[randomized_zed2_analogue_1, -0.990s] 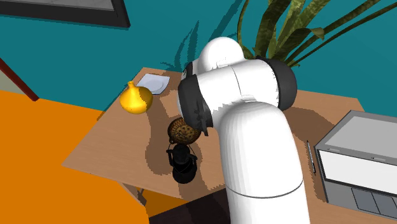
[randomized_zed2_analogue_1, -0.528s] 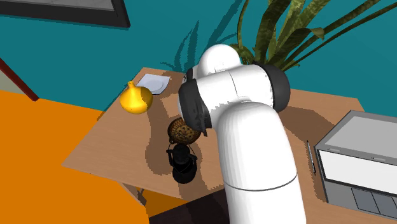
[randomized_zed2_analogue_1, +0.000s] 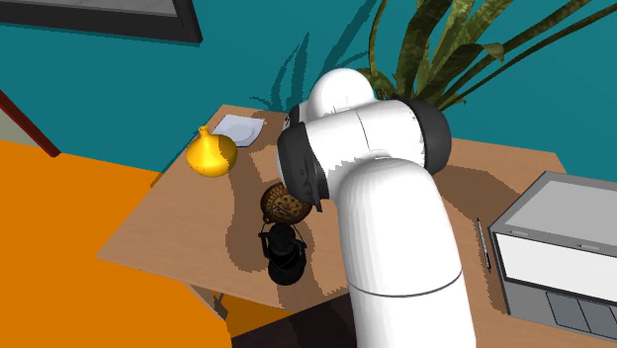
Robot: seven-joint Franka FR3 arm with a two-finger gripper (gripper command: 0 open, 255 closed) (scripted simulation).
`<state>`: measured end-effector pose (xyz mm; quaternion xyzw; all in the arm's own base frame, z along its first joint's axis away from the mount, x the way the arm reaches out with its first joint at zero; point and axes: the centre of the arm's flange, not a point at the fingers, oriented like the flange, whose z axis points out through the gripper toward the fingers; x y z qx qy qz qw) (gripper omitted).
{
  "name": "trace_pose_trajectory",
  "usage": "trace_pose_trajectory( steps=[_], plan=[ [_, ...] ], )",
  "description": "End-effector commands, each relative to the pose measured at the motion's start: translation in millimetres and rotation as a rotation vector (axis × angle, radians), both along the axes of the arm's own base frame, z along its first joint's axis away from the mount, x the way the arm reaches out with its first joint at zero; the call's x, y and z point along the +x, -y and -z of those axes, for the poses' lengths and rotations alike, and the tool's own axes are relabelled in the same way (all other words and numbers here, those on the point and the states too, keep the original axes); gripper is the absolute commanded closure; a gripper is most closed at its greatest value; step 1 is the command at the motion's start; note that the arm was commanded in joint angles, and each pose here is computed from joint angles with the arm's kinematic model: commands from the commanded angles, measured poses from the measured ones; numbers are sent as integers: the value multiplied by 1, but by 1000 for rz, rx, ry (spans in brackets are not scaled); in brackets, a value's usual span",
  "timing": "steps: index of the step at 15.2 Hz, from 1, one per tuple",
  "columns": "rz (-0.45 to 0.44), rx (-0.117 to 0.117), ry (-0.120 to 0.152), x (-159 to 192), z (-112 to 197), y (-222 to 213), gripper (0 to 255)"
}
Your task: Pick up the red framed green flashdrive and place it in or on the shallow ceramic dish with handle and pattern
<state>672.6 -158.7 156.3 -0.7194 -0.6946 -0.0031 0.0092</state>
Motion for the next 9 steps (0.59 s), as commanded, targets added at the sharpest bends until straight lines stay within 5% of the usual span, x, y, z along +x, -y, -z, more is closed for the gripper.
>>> trace_pose_trajectory(
  steps=[1,9],
  plan=[
    [1,3,-12,-2,4,0,255],
    [1,3,-12,-2,-1,0,255]
  ],
)
